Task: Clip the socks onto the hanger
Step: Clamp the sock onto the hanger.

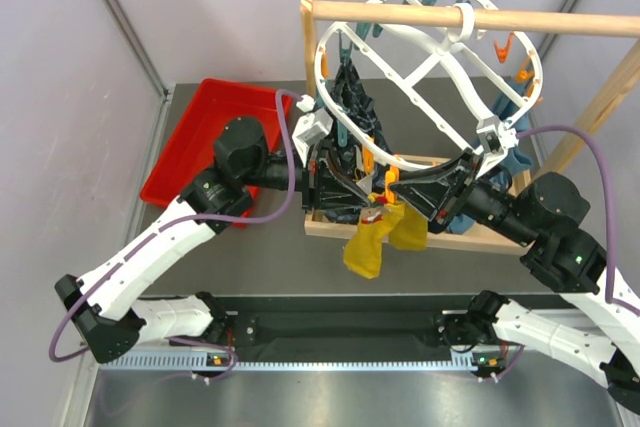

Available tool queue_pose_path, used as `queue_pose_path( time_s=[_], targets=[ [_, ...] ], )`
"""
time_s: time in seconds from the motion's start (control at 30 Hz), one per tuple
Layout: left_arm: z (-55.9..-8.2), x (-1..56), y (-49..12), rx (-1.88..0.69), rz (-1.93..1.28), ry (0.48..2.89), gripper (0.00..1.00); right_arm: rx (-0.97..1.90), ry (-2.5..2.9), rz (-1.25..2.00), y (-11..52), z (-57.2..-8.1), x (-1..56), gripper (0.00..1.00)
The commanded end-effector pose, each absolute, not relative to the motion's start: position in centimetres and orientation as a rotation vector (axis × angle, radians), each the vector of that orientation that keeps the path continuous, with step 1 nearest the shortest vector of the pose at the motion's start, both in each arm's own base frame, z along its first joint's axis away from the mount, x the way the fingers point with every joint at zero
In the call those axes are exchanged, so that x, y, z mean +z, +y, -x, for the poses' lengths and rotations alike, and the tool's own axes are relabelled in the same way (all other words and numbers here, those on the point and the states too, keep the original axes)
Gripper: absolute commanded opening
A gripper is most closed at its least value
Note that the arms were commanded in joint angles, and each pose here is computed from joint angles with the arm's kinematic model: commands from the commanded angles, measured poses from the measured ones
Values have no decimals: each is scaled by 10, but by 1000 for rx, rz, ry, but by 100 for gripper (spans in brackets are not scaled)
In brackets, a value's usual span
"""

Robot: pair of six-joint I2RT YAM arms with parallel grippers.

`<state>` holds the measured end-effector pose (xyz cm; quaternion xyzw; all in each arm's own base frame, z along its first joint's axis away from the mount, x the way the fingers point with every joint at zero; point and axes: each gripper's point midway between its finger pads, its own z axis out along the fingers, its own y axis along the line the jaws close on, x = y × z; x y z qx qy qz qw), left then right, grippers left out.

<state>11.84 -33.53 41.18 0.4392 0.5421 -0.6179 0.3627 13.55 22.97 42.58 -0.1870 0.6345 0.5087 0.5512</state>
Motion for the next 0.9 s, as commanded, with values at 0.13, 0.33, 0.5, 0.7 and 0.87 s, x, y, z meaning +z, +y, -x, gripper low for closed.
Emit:
queue_pose_path(
  time_s=[0.13,0.33,0.5,0.7,0.87],
  targets=[
    [-116,428,-331,-1555,-1116,1306,0,1306,1515,517,240,-117,425,1],
    [-116,427,-331,-1561,-1114,1312,0,1311,1520,516,239,-115,424,17],
    [-116,425,-332,-1565,-1116,1317,0,1312,1518,516,239,-115,425,26],
    [-118,422,-334,-1566,-1110,1331,0,1309,1520,516,238,-114,426,35],
    [-120,420,-335,-1562,-1107,1337,0,1310,1519,518,238,-114,426,42]
  ],
)
